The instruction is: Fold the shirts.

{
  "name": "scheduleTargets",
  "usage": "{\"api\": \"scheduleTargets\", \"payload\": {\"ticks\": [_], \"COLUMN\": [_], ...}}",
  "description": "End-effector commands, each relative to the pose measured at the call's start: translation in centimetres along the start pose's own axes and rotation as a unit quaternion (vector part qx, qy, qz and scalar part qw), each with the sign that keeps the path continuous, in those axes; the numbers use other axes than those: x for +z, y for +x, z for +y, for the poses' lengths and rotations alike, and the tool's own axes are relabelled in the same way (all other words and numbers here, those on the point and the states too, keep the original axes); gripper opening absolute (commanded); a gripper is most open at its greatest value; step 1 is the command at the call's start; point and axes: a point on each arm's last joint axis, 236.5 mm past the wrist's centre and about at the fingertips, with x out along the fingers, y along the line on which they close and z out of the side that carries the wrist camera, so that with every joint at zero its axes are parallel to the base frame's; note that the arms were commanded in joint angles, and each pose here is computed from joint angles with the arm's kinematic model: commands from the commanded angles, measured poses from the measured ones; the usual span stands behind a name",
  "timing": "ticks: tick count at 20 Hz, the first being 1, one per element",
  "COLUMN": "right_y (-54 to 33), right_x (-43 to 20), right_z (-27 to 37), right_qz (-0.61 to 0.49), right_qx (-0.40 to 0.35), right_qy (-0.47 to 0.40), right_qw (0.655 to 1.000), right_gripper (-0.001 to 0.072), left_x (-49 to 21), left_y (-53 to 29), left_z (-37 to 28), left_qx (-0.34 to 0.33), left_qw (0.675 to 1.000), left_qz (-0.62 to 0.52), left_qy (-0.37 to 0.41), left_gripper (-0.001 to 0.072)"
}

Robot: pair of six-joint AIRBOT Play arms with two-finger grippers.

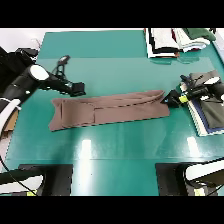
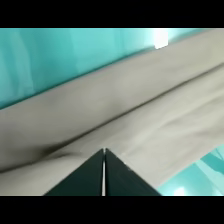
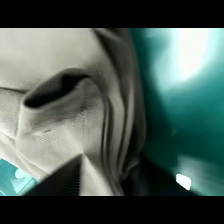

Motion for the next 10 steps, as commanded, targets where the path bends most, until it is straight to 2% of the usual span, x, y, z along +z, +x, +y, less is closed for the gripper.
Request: {"api": "scheduleTargets", "payload": {"ticks": [1,2,4,7,10], "right_y": [1.4,0.8,-1.7,-7.1,-10.8], "right_x": [0.2,0.6,1.8,2.3,1.4], "right_z": [2.0,2.8,5.0,12.8,20.1], "right_qz": [-0.005,-0.021,-0.059,-0.106,-0.139], "right_qx": [0.019,0.022,0.023,0.064,0.074], "right_qy": [-0.037,-0.049,-0.077,-0.155,-0.224], "right_qw": [0.999,0.998,0.995,0.980,0.962], "right_gripper": [0.0048,0.0019,0.0019,0.0019,0.0019], "left_x": [-0.9,-1.2,-2.2,-3.9,-4.4], "left_y": [3.7,4.9,7.5,11.1,13.5], "left_z": [-3.5,-4.0,-4.9,-6.1,-6.8], "left_qx": [-0.016,-0.017,-0.022,-0.040,-0.045], "left_qw": [1.000,1.000,1.000,0.998,0.997], "left_qz": [0.003,0.003,0.015,0.035,0.051], "left_qy": [0.007,0.012,0.003,-0.020,-0.024], "left_gripper": [0.0027,0.0027,0.0027,0.0027,0.0027]}}
